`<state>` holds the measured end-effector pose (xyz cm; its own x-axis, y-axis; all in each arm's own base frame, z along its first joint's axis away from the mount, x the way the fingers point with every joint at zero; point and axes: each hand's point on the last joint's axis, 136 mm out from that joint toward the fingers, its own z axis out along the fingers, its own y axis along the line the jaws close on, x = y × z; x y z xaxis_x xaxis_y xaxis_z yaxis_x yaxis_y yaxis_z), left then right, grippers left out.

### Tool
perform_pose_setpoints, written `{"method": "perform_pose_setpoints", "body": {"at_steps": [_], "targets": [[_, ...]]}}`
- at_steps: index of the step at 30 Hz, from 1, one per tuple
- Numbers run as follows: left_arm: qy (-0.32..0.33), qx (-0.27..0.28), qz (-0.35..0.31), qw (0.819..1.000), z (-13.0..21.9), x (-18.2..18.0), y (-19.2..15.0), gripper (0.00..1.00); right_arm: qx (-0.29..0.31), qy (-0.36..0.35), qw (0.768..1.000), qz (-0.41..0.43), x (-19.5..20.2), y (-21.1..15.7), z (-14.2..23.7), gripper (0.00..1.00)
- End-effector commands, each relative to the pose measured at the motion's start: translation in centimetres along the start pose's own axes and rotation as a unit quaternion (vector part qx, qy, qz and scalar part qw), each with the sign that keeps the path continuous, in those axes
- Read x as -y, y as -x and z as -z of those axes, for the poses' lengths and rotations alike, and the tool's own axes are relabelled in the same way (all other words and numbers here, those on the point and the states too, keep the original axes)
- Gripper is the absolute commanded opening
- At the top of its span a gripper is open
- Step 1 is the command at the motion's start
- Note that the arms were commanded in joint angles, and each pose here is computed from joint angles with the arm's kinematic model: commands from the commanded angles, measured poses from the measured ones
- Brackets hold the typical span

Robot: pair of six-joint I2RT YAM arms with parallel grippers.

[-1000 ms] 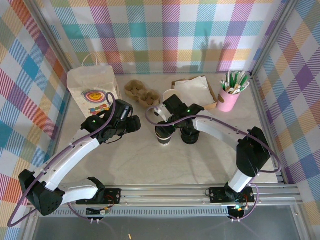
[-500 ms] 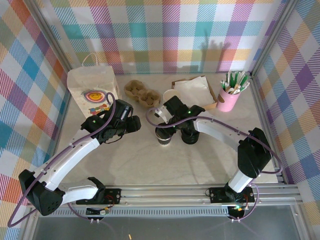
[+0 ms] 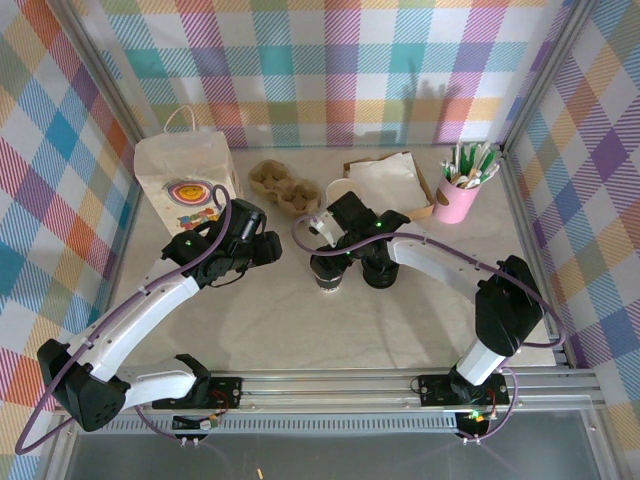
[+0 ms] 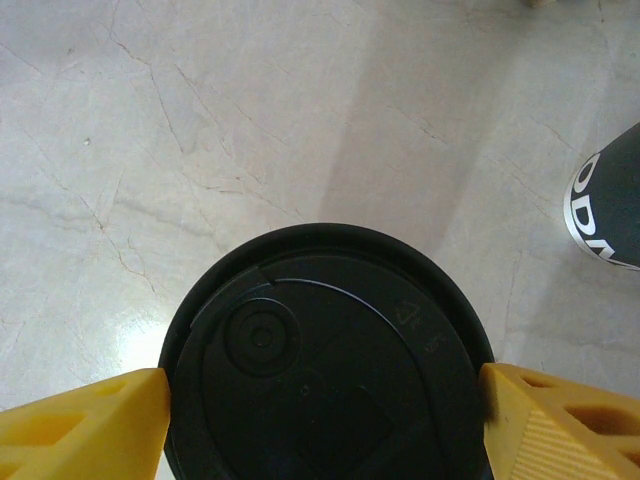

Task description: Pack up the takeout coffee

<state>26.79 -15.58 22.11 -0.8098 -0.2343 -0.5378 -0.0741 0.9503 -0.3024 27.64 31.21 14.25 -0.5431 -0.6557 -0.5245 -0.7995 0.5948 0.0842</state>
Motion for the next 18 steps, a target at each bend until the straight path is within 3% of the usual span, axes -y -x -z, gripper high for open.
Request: {"method": "perform_pose_setpoints", "body": {"at_steps": [1, 13, 18], "targets": [[0.001, -0.005, 0.009, 1.0, -0.2, -0.4, -0.2, 0.58, 0.017, 0.014, 1.0, 0.002, -0.9, 0.4, 1.1, 0.79], [-0.017, -0.032, 0.025, 0.999, -1.9, 0.5, -1.3, 0.58, 0.047, -0.009, 0.999, -0.025, -0.5, 1.8, 4.2, 0.86], [-0.067, -0.052, 0.068, 0.994, -3.6, 2.4, -2.2, 0.53, 0.067, -0.018, 0.996, -0.057, -0.1, 2.1, 6.3, 0.76]]}}
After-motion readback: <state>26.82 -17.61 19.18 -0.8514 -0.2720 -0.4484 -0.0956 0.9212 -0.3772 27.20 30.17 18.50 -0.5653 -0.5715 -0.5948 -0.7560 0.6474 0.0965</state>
